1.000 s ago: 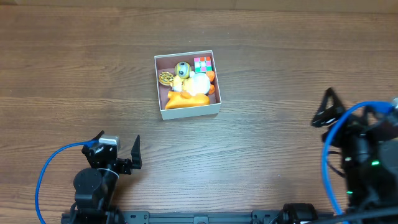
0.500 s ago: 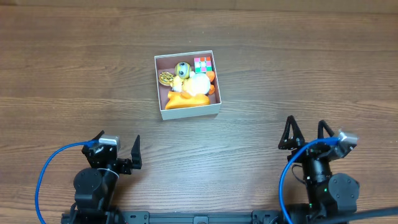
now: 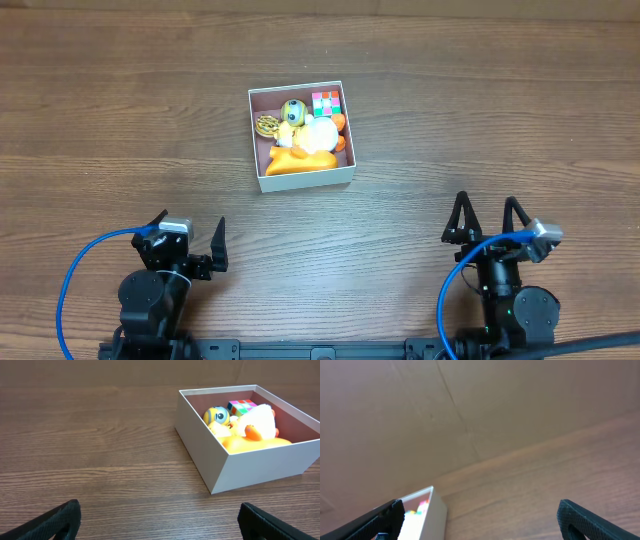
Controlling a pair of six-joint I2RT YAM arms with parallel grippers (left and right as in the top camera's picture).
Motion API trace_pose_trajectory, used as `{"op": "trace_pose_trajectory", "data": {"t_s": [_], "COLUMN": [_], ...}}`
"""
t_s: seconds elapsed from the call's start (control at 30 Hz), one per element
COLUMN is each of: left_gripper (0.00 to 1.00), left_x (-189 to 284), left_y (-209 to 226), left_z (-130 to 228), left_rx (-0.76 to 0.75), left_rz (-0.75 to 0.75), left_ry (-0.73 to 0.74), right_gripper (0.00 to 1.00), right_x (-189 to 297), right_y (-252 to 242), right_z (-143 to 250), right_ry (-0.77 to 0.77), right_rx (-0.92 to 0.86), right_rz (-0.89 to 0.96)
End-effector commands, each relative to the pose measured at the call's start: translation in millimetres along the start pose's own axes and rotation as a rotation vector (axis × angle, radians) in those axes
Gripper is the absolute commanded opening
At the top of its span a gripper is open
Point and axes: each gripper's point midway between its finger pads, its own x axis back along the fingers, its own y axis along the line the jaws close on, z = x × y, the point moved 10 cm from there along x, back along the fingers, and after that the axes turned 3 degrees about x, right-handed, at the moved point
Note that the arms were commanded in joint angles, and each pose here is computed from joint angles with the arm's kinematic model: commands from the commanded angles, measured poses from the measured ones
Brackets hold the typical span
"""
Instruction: Pack container
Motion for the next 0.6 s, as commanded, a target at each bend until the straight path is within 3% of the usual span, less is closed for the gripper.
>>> {"op": "trace_pose_trajectory", "data": {"t_s": [0.0,0.23,0.57], "left_gripper": [1.0,1.0,1.0], "left_x": [0,0,0], "left_y": [1,1,1], "left_z": [0,0,0], "left_rx": [0.015,0.015,0.015], "left_rz": [-0.008,-0.008,-0.008], "left_ry": [-0.01,-0.01,-0.01], "right_gripper": [1.0,1.0,1.0], "right_x": [-4,-10,-10], "right_y": [-5,-15,-15], "right_z": [13,42,42], "right_ry": [0.02,0.087,0.09], "right_rx": [0.005,0.006,0.112], "right_rz": [0.018,0.038,0.03]}}
